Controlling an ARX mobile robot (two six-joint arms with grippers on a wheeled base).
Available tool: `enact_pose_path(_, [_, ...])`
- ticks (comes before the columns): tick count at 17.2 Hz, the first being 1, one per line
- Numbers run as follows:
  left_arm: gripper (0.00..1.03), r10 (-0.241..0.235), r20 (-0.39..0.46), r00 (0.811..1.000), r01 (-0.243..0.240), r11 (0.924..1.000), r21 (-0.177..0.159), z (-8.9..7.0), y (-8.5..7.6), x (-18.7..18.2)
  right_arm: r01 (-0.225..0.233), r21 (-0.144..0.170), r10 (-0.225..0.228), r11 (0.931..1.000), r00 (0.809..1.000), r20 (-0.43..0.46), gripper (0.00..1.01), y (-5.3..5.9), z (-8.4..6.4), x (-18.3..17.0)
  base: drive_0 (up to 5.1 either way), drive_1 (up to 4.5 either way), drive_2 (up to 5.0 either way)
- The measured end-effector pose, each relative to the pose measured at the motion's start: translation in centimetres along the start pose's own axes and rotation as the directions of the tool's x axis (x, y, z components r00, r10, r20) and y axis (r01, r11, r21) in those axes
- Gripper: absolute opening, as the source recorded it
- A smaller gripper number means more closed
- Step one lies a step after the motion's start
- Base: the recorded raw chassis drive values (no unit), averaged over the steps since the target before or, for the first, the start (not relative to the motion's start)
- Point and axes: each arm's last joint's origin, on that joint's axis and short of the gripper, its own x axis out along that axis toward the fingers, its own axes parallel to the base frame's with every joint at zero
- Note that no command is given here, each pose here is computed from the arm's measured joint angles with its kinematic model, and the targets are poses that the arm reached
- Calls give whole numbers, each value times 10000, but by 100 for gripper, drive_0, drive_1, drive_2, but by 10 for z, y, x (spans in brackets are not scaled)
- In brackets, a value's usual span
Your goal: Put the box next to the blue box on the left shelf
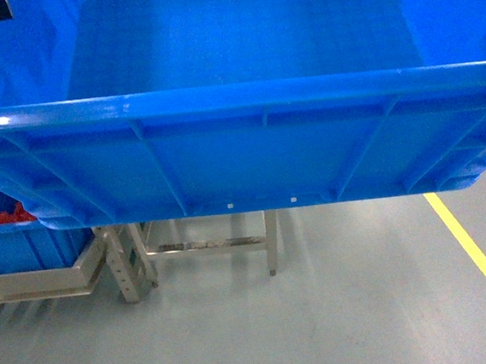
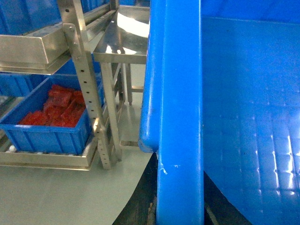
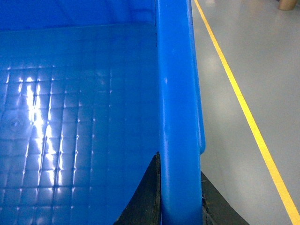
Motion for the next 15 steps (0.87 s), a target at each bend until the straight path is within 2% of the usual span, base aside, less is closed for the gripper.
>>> enact_pose_path(11, [8, -6, -53, 10000, 6, 10000, 14, 0, 0, 0, 14, -14, -14, 10000, 10000, -17, 9, 0, 0, 0, -488, 244, 244])
enact_pose_path(15, [8, -15, -43, 10000, 15, 10000, 2, 0, 0, 0, 19, -20, -19, 10000, 10000, -1, 9, 0, 0, 0, -483, 135, 348])
